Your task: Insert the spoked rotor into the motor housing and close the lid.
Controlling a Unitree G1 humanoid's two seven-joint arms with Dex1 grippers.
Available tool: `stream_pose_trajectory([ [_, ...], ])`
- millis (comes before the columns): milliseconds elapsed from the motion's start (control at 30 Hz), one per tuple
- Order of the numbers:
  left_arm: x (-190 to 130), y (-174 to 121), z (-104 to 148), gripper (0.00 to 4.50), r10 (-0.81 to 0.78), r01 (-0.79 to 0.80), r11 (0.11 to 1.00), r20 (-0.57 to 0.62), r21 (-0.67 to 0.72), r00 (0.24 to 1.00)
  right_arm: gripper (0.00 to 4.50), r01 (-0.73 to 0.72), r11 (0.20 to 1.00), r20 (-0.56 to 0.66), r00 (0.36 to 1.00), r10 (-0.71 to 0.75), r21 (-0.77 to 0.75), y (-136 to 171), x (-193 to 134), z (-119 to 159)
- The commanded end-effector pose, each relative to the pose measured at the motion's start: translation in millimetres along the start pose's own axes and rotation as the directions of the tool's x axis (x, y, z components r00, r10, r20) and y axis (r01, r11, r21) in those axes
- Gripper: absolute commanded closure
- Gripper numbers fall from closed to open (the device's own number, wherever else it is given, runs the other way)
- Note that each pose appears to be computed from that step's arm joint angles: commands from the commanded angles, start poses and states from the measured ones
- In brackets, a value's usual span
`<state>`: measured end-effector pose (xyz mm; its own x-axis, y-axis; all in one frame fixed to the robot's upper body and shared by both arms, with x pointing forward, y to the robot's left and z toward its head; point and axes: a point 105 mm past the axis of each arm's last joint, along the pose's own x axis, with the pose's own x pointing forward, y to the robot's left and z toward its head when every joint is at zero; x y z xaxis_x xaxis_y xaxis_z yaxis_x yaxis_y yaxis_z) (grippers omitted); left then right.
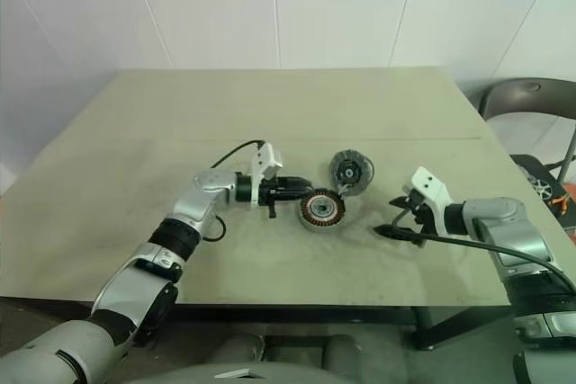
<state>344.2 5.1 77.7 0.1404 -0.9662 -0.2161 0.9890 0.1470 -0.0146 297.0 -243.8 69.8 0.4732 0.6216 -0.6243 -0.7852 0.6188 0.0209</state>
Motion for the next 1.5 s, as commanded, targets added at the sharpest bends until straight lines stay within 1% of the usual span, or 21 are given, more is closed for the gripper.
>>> stream_pose_trajectory([
  [33,10.4,-4.6,8.9,3.82,-0.063,0.065,0.994,-0.028,0.088,0.998,0.00,0.005,0.999,0.023,1.000,-0.004,-0.036,2.1,1.3,9.1],
  [133,16.4,-14.4,7.3,3.82,-0.128,0.130,0.988,-0.028,0.083,0.991,0.00,0.017,0.999,0.034,0.999,-0.016,-0.029,2.0,4.4,9.7],
  [200,21.4,-17.4,6.9,3.82,-0.139,0.142,0.986,-0.030,0.092,0.990,0.00,0.017,1.000,0.037,0.999,-0.016,-0.026,3.1,7.1,9.6],
  [400,27.0,-18.0,5.0,3.82,-0.124,0.128,0.984,-0.040,0.122,0.991,0.00,0.009,1.000,0.056,0.998,-0.007,-0.026,6.4,10.4,13.5],
  [700,21.0,-4.6,-0.7,3.82,-0.025,0.037,0.984,-0.074,0.173,0.997,0.00,0.010,1.000,0.059,0.998,-0.008,-0.027,5.6,12.2,14.8],
  [867,21.3,-5.0,-3.9,3.82,-0.018,0.032,0.983,-0.081,0.181,0.997,0.00,0.005,1.000,0.064,0.998,-0.003,-0.028,6.7,14.4,16.0],
  [1000,22.9,-3.8,-2.1,3.82,-0.001,0.013,0.981,-0.067,0.193,0.998,0.00,0.003,1.000,0.069,0.998,-0.001,-0.027,7.4,15.0,16.5],
  [1100,25.9,1.3,3.4,3.82,0.042,-0.035,0.980,-0.031,0.197,0.999,0.00,0.002,1.000,0.072,0.997,0.000,-0.025,8.2,15.9,16.7],
  [1267,30.8,-0.9,2.0,3.82,0.045,-0.039,0.979,-0.025,0.200,0.999,0.00,0.001,1.000,0.077,0.997,0.000,-0.022,9.6,16.6,16.6],
  [1500,33.4,-8.3,-5.1,3.82,0.014,-0.007,0.983,-0.038,0.185,0.999,0.00,0.001,1.000,0.081,0.997,0.000,-0.017,11.2,17.6,16.2],
])
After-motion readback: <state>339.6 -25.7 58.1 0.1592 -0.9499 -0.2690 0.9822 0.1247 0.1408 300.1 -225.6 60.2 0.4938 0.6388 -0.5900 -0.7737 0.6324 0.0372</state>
